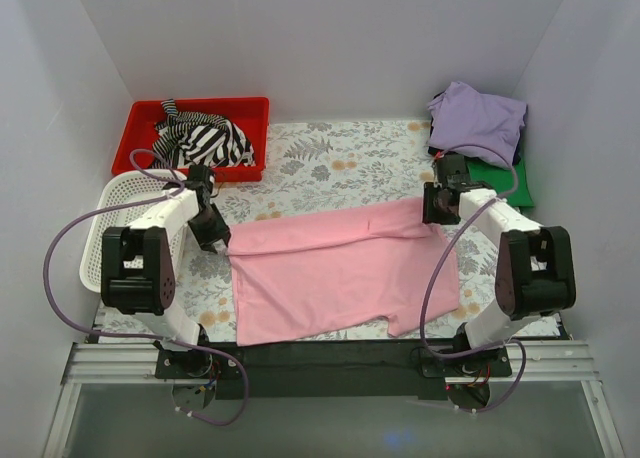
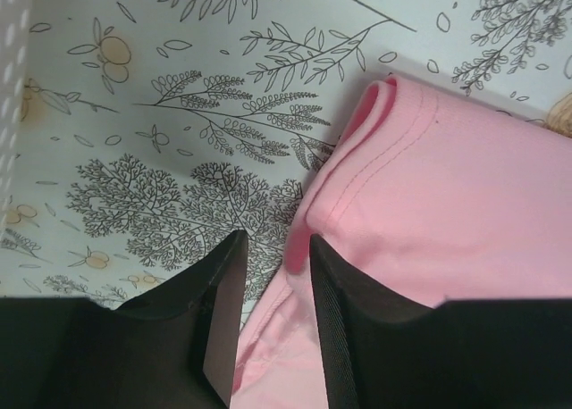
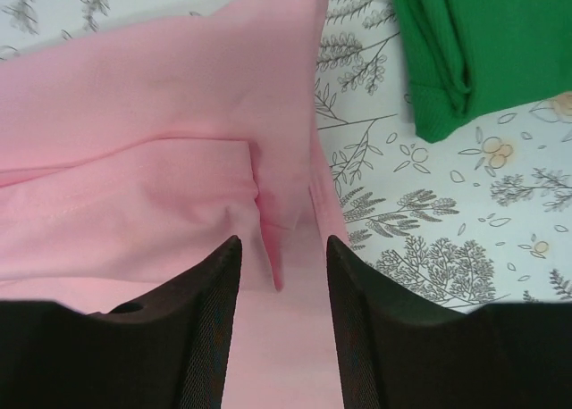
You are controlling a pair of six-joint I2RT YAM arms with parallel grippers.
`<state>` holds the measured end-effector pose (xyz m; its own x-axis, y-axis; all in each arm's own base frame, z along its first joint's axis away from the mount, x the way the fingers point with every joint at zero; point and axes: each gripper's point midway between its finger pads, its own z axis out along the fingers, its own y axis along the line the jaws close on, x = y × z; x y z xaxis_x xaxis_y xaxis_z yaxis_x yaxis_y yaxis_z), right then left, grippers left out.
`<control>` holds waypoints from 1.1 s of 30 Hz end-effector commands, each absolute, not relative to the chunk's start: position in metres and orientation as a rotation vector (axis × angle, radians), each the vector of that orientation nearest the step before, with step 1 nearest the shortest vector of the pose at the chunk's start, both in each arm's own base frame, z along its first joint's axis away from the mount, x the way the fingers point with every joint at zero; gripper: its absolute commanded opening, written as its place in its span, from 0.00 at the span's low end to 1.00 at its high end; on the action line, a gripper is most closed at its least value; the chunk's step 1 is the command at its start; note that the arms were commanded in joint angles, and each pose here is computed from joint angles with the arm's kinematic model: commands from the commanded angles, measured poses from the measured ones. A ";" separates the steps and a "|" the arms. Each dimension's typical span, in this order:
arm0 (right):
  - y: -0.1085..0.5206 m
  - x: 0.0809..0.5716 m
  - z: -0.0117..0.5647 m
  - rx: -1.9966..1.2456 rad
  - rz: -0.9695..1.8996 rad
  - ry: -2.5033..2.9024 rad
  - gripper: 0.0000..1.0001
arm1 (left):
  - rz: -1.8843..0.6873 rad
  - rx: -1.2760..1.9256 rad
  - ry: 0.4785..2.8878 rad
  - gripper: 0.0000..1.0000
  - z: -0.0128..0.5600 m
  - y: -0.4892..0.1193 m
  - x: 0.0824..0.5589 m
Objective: Fold and stack the t-shirts
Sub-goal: Fold the tshirt
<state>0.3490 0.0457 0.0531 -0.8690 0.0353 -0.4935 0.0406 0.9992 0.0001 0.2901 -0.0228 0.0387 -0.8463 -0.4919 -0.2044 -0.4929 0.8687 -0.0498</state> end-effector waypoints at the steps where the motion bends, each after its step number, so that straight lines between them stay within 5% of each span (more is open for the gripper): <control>1: 0.044 0.362 0.097 0.084 -0.006 2.476 0.50 | 0.015 -0.789 2.689 0.33 0.082 -0.016 0.308; 12: 0.115 0.393 0.091 -0.113 0.455 2.496 0.48 | -0.710 -0.472 2.631 0.34 0.113 -0.114 0.349; 33: 0.142 0.355 0.039 -0.260 0.500 2.705 0.42 | -0.680 -0.339 2.840 0.30 0.048 -0.168 0.341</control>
<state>0.3684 0.1423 0.0432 -0.9012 -0.0810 -0.4257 -0.2284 0.9236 0.3080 0.3266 -0.1614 0.0351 -0.9554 -0.2801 -0.0937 -0.2118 0.8709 -0.4435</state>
